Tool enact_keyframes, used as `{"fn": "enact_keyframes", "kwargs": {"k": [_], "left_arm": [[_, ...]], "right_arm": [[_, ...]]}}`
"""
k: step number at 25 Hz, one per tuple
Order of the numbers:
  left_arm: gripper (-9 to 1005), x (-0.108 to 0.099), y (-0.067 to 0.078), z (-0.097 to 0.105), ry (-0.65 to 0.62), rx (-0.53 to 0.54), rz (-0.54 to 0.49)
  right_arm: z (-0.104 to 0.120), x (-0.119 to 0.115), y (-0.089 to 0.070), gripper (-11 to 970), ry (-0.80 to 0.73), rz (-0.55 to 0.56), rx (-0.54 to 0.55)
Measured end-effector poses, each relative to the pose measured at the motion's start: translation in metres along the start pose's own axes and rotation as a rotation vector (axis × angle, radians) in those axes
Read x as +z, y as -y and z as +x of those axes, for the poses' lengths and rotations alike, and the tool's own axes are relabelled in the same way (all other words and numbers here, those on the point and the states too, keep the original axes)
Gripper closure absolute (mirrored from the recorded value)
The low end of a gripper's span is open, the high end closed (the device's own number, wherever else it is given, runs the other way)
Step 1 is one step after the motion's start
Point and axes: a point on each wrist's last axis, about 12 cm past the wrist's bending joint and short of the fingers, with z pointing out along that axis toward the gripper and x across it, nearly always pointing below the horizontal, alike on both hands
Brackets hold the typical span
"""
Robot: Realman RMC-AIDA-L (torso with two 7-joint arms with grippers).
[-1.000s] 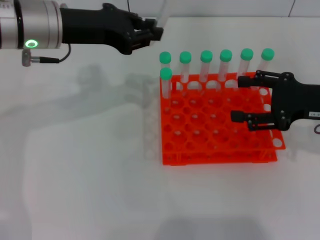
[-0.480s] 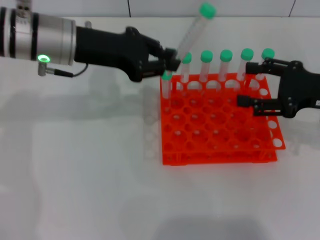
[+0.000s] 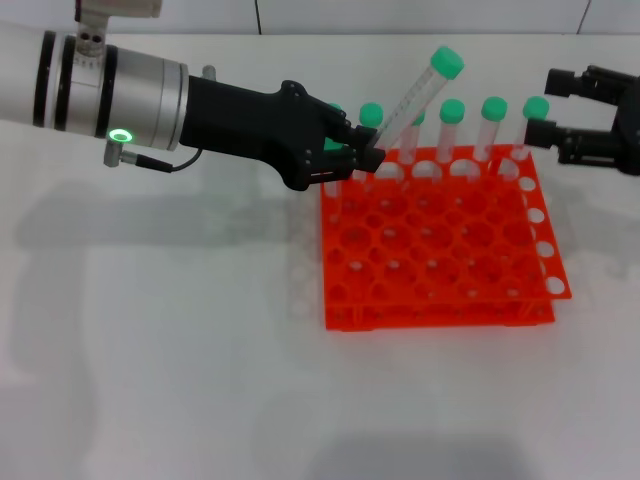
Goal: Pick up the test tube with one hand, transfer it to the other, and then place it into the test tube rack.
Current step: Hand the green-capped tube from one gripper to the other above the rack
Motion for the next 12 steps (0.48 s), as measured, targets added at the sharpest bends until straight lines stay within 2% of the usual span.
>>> {"fn": "enact_keyframes", "kwargs": {"k": [5,9,10,12], "left_arm": [[807,0.003,-0.002,-0.007,0.010,0.012,0.002],[807,0.003,-0.004,-0.007,0.012,0.009,-0.014],[807,0.003,-0.004,-0.008,0.012,0.008,-0.020],[807,0.005,-0.006,-0.007,0.010,0.004,-0.035]], "right_arm": [[-0.002,0.007,-0.001,120,0.089,-0.013,0.103],[0.003,0.018,-0.008,120,0.146,-0.043,0.121],[0.010,0.030,-0.015,120,0.194,-0.048,0.119],[0.014,0.037,-0.017,120,0.220,-0.042,0.112]]}}
